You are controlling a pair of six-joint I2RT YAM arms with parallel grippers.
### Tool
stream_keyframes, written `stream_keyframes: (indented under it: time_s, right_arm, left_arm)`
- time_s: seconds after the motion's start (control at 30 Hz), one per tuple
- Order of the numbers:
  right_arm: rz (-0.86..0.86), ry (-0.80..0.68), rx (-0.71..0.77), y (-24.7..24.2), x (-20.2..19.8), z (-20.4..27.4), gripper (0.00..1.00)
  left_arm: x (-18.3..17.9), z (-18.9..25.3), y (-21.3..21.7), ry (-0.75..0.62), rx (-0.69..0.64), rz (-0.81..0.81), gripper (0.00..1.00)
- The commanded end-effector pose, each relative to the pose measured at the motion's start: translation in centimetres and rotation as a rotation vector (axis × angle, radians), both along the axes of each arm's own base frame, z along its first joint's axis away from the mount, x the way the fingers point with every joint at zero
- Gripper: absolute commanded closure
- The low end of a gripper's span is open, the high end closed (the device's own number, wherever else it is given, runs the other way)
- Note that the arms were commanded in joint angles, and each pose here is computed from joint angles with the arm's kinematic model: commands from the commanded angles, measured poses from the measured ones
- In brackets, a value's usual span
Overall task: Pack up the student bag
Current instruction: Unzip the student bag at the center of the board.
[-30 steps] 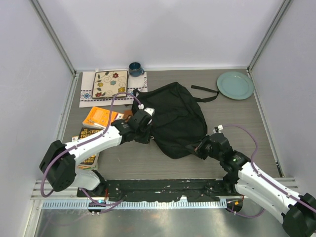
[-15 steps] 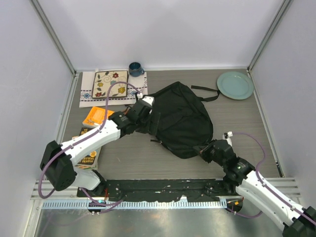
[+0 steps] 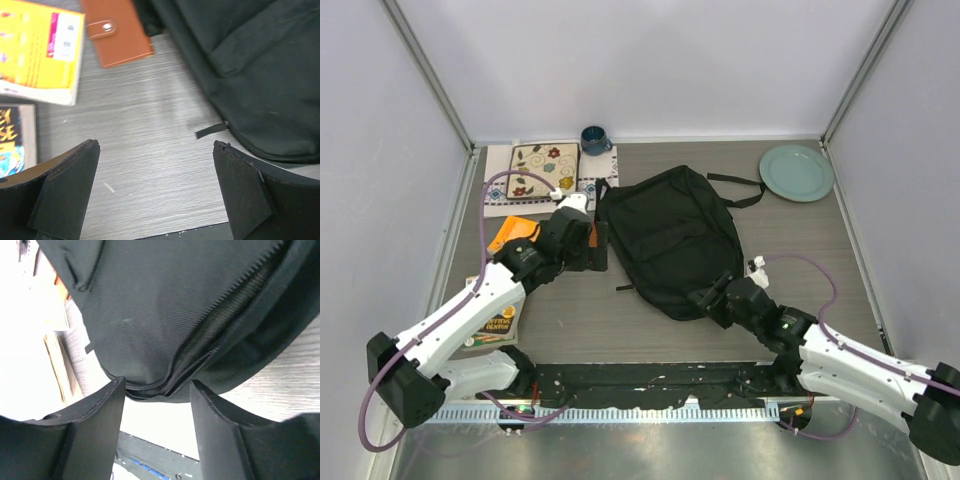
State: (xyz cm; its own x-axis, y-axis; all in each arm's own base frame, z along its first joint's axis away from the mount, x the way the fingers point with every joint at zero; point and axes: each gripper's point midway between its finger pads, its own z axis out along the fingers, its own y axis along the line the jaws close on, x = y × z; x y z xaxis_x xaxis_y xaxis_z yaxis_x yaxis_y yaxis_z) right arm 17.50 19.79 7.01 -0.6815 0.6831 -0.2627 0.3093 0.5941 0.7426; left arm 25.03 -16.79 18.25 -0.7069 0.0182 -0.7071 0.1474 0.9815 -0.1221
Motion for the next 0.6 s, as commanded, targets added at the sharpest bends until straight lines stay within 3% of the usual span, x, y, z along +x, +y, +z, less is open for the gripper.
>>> stream_keyframes:
  time_s: [0.0, 0.1, 0.23, 0.4, 0.43, 0.5, 0.53, 0.57]
  right_arm:
    - [0.002, -0.123, -0.152, -2.3, 0.8, 3.4, 0.35]
    - [-0.022, -0.166, -0.259, -5.1, 0.5, 5.6, 0.31]
    - [-0.004, -0.275, -0.287, -6.1, 0.8, 9.3, 0.27]
    - [0.257, -0.389, -0.164, 1.0, 1.6, 13.3, 0.27]
    - [0.316, -0.341, -0.179, 2.7, 2.0, 11.7, 0.27]
    - [0.407, -0.375, -0.089, 6.4, 2.3, 13.3, 0.27]
    - [0.454, -0.335, -0.120, 8.0, 2.8, 11.5, 0.27]
    - [0.491, -0.363, -0.094, 9.9, 2.9, 12.8, 0.27]
  left_arm:
    - [-0.2, -0.3, 4.4, 0.006, 0.055, 0.139, 0.00]
    - [-0.3, 0.0, 7.0, -0.004, 0.061, 0.223, 0.01]
    - [-0.5, 0.1, 10.4, -0.006, 0.065, 0.322, 0.00]
    - [-0.6, 0.1, 15.4, 0.019, 0.050, 0.479, 0.00]
    - [-0.6, 0.0, 15.9, 0.033, 0.036, 0.495, 0.00]
    - [-0.6, -0.3, 17.8, 0.051, 0.000, 0.554, 0.00]
    - [-0.4, -0.3, 18.4, 0.048, -0.010, 0.575, 0.00]
    - [-0.4, -0.3, 19.3, 0.049, -0.023, 0.603, 0.00]
